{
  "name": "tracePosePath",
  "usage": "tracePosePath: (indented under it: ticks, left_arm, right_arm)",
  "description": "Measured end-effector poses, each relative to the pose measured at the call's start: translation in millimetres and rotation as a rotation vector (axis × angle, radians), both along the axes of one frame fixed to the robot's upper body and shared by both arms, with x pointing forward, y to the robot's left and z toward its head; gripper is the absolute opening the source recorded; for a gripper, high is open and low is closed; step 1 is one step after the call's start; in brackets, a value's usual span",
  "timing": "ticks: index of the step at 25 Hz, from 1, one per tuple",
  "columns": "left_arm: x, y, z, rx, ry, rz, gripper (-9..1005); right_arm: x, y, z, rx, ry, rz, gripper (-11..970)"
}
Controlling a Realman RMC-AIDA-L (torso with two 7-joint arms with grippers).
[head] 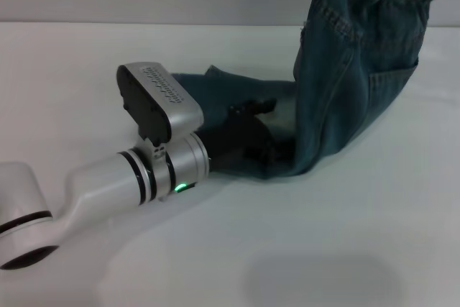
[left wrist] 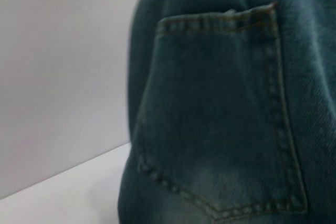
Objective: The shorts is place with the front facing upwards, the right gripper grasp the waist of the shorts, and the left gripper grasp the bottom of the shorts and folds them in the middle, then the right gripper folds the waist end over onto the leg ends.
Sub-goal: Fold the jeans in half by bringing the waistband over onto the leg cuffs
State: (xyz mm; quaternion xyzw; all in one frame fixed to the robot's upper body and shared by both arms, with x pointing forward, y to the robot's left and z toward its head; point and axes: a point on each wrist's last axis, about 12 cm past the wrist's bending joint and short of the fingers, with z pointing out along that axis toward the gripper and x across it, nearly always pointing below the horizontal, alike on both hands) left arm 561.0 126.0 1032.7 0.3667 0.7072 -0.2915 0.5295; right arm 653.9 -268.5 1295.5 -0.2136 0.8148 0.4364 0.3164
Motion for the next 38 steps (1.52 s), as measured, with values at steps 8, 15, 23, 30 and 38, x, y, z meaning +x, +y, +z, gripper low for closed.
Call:
tracePosePath:
  ticks: [8, 15, 23, 30, 38]
  left_arm:
    - [-13.2, -16, 0.0, -0.024, 0.004, -0.070, 834]
    - [-8.4, -3, -3.9, -0.004, -0.003, -0.010, 834]
    - [5.1, 29, -8.1, 0.061, -0.037, 0.075, 834]
    - [19.1, 52, -4.3, 0.078, -0.071, 0.169, 834]
    - [47.6, 91, 13.2, 0.033, -0.125, 0.406, 833]
  right_arm:
    - [1.3, 8, -5.6, 0.022, 0.029, 0.028, 43]
    - [0.1, 10, -9.2, 0.014, 0.045, 0.044, 52]
    - [-1.7, 14, -15.5, 0.012, 0.069, 0.062, 63]
    - [-3.1, 22, -21.4, 0.013, 0.072, 0.093, 73]
    - [-5.4, 40, -31.0, 0.019, 0.086, 0.173, 84]
